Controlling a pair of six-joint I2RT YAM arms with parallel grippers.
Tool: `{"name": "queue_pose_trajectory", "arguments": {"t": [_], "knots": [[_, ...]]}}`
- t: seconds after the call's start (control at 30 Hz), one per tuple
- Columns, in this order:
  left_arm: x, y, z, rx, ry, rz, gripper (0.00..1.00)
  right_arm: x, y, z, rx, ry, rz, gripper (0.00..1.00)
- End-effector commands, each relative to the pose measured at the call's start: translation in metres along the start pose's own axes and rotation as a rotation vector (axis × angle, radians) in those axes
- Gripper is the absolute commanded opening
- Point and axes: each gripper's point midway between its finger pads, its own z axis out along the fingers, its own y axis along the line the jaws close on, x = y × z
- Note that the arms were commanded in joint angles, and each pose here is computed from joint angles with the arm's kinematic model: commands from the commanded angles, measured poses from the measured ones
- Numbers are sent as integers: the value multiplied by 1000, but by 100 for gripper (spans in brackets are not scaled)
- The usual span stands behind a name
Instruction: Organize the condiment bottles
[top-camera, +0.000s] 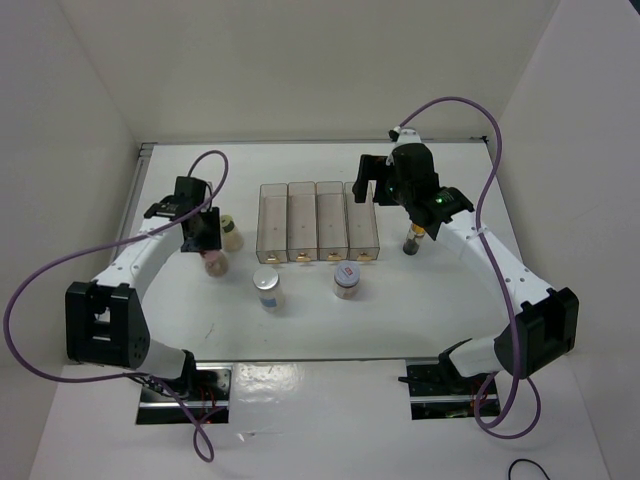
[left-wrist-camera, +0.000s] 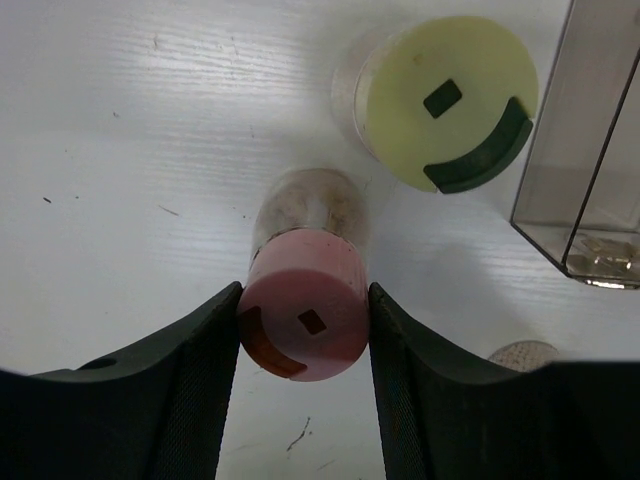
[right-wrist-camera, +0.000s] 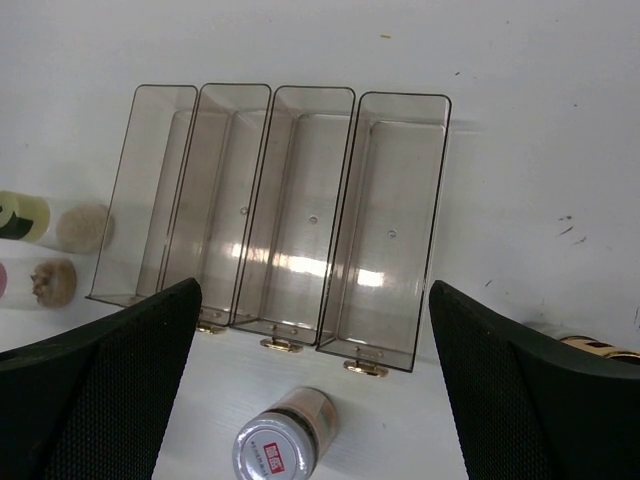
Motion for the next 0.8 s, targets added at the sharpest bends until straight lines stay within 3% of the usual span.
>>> {"name": "queue_pose_trajectory", "arguments": {"t": [0.0,0.2,0.43,0.5,0.6,0.77], "knots": [[-3,-5,-25,35,-23,-30,23,-31,10,-17,-19,-82,-3,99],[-44,-11,-112,118,-191,-5,19,-38,14,-20,-35,-98,-1,99],[-83,-55,-166,327,-239,72,19,-46,15,-22,-29,-110,0,99],[-105,-63,-187,348,-324,77,19,-45,13,-21,-15,-105,0,99],[-130,-79,-185,375,-374,96,20,-47,10,-19,5,-111,1,99],[-148,-108,-157,387,-352,142,23,-49,6,-9,41,-102,-10,99]]}}
